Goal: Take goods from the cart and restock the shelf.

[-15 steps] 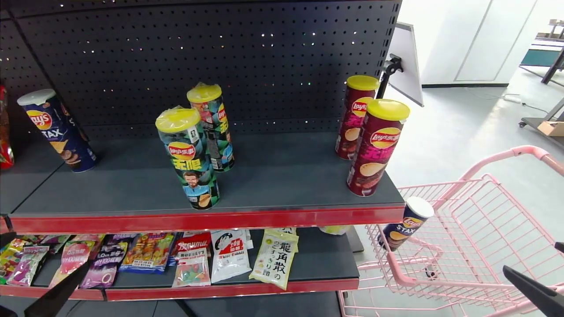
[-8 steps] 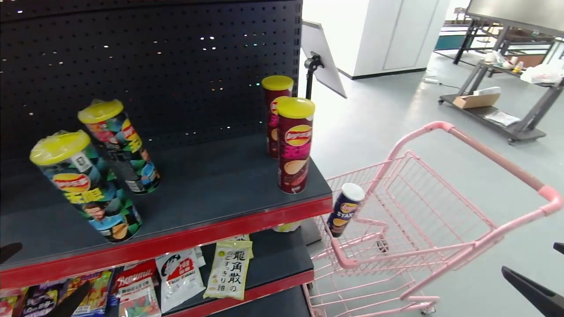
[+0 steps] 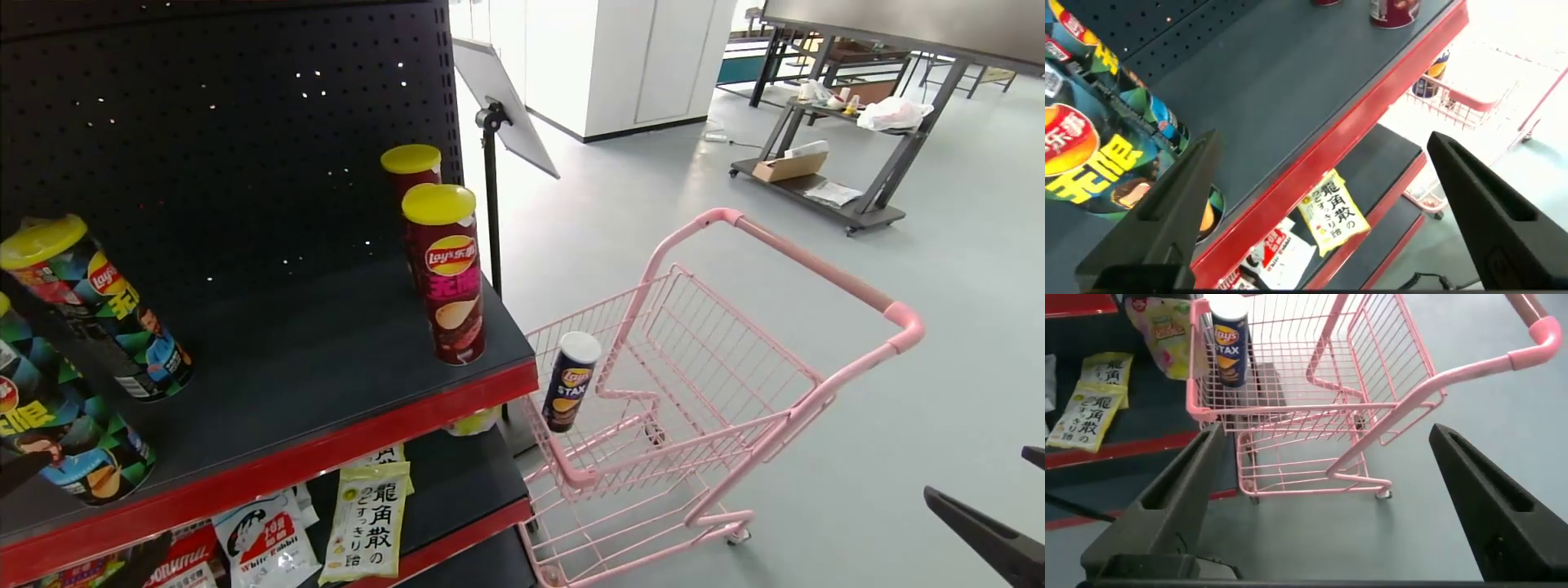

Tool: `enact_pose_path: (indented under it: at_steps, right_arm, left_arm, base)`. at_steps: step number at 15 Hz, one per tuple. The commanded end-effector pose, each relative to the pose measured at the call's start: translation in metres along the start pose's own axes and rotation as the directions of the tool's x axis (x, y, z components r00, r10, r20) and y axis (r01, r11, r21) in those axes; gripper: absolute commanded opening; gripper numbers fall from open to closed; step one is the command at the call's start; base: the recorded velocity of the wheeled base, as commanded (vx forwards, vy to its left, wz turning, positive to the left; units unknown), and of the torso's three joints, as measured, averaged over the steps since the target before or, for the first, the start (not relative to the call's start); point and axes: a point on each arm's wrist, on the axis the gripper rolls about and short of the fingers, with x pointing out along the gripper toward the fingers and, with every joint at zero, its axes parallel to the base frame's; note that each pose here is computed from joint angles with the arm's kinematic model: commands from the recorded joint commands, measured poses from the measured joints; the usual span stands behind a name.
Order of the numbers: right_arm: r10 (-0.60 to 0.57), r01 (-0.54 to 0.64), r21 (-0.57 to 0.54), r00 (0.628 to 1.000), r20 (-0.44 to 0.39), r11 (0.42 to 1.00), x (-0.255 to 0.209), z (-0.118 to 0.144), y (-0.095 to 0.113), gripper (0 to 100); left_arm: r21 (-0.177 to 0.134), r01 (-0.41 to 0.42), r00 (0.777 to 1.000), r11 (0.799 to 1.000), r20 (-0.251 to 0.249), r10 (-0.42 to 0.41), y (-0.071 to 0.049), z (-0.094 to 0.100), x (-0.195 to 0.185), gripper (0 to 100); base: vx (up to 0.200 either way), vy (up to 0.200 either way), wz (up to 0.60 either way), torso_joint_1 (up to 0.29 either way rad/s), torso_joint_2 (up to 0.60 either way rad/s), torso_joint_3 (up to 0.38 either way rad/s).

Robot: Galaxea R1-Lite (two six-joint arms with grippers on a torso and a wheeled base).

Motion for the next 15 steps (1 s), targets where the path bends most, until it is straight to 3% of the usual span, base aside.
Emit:
enact_pose_path:
  at_steps: [1,15]
  right_arm:
    - [-0.014,0.015,0.004,1.0,-0.025,1.0,0.004,-0.001,-0.001,100]
    - [0.001,0.0,0.006,0.992,-0.124,1.0,0.044,0.002,-0.001,100]
  left_arm:
    - [0.001,0.001,1.0,1.0,0.002,-0.001,0.0,0.0,0.0,100]
    - [0.001,-0.006,1.0,1.0,0.024,0.006,-0.004,-0.01,-0.009,100]
  base:
    - [0.0,0.0,0.0,-0.124,0.28,0.149]
    - [0.0,0.0,0.0,-0.151,0.37,0.215]
